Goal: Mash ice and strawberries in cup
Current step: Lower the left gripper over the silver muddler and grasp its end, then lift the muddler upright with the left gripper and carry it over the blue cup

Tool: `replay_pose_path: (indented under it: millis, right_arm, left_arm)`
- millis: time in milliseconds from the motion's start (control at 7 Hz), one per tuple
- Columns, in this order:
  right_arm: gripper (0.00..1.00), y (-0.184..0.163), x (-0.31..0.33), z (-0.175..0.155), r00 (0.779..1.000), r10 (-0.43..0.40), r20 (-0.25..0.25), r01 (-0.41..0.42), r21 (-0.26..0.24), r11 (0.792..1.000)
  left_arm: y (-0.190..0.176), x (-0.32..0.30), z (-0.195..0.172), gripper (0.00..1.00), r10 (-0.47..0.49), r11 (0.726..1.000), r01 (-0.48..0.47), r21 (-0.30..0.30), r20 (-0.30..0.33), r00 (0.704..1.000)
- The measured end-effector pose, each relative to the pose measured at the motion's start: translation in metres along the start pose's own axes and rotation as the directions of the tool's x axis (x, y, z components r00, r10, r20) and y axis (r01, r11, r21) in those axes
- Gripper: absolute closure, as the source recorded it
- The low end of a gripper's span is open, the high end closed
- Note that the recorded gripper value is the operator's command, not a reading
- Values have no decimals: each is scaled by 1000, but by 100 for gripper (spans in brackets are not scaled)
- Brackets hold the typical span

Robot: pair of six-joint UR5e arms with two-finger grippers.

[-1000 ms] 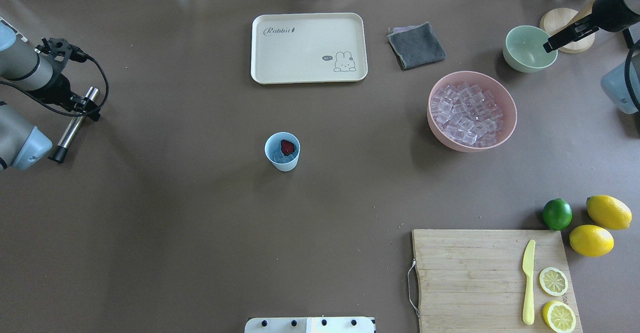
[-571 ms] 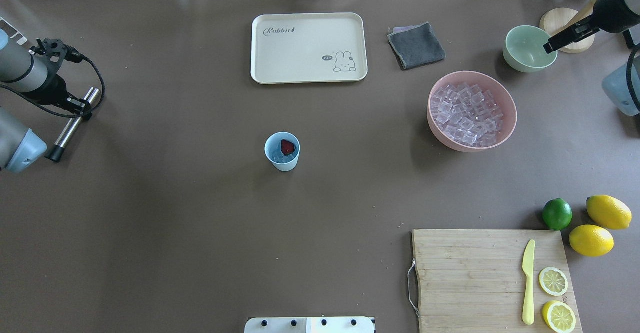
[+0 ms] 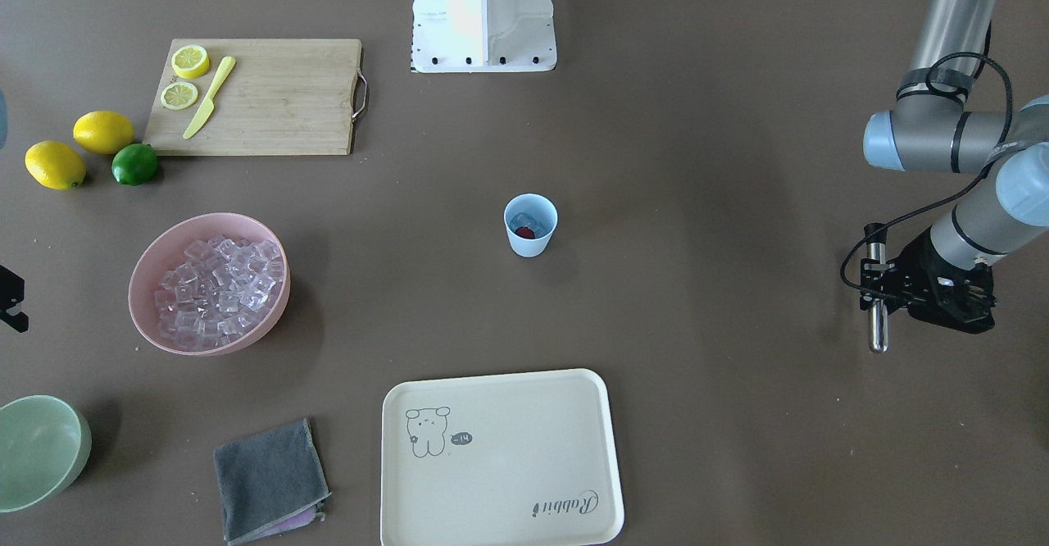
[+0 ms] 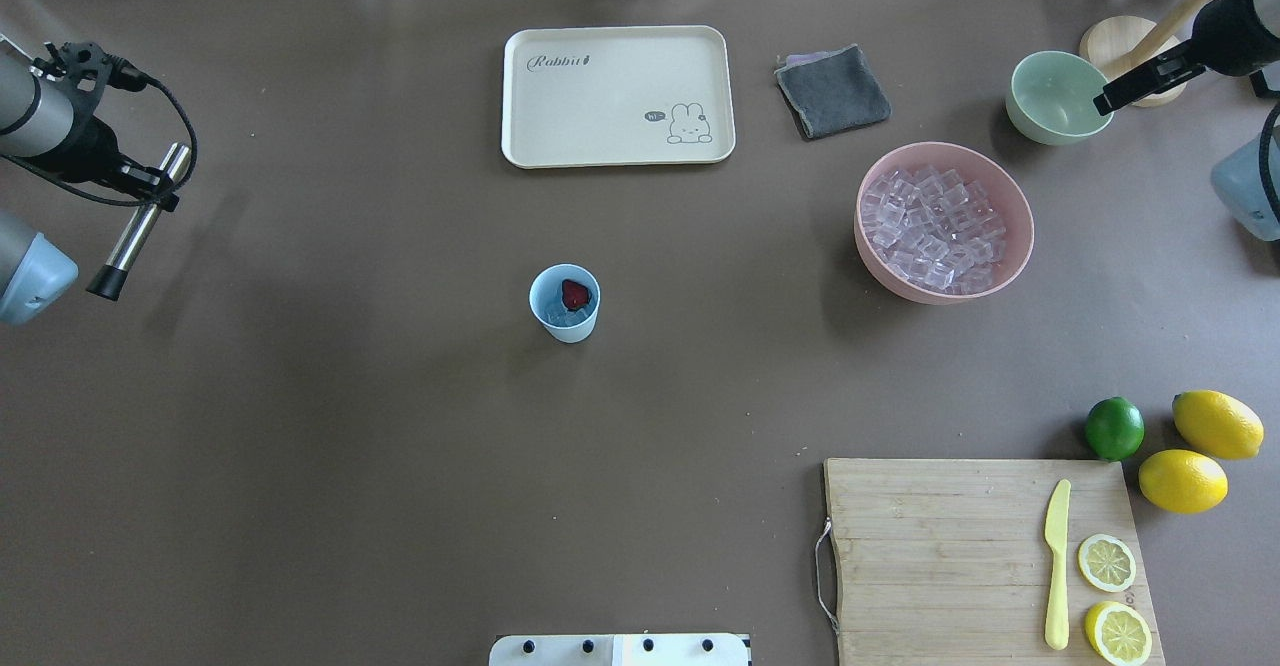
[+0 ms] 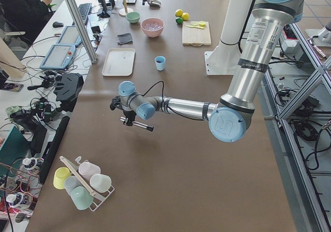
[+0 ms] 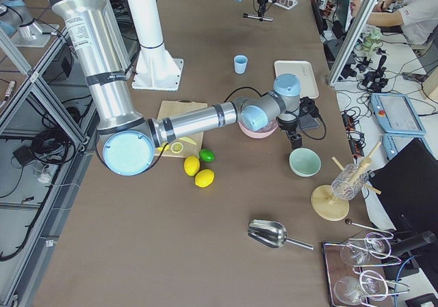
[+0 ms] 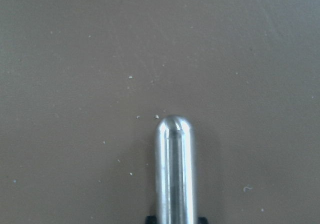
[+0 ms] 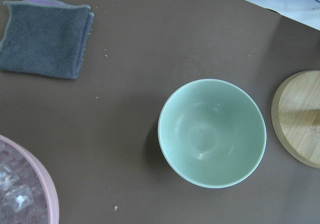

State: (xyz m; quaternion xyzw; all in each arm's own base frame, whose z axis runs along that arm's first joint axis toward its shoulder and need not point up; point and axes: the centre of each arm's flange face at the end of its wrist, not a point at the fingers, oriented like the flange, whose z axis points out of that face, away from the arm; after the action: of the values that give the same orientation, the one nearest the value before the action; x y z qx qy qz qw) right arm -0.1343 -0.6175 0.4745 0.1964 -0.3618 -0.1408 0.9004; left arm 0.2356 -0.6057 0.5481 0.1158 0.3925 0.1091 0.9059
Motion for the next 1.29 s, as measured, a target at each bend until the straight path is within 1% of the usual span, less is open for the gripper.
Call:
replay_pose_path:
  millis: [143, 286, 429, 571, 714, 857, 1000, 1143, 1286]
  right_arm:
    - [1, 0, 0, 0, 1000, -1, 0, 1, 0, 1000]
    - [1, -2, -3, -3, 1000, -6, 5, 6, 6, 1000]
    - [1, -7, -12, -7, 1000, -19, 14, 18, 15, 1000]
    - [1, -10, -21, -8, 999, -30, 27, 29, 18, 999]
    - [1, -11, -25, -9, 999, -34, 41, 33, 18, 999]
    - [1, -11, -26, -9, 998, -34, 50, 33, 16, 999]
    - [1, -10, -23, -9, 998, -26, 55, 25, 9, 1000]
    - [1, -5, -17, -4, 998, -4, 57, 4, -7, 1000]
    - [1, 2, -7, 7, 998, 23, 54, -21, -35, 999]
  left_arm:
    - [-30, 23, -27, 100, -76, 996, 78, 51, -38, 996]
    - [-64, 56, -58, 100, -146, 981, 153, 120, -66, 987]
    - [-86, 92, -83, 100, -176, 959, 185, 217, -63, 982]
    - [-97, 143, -106, 100, -206, 917, 214, 338, -59, 977]
    - [-94, 201, -123, 100, -237, 855, 245, 457, -76, 968]
    - [-77, 259, -120, 100, -259, 789, 265, 555, -90, 962]
    - [-54, 315, -105, 100, -277, 719, 280, 636, -108, 955]
    - [-31, 359, -101, 100, -282, 651, 301, 697, -147, 948]
    - [-17, 384, -111, 100, -281, 594, 318, 739, -180, 943]
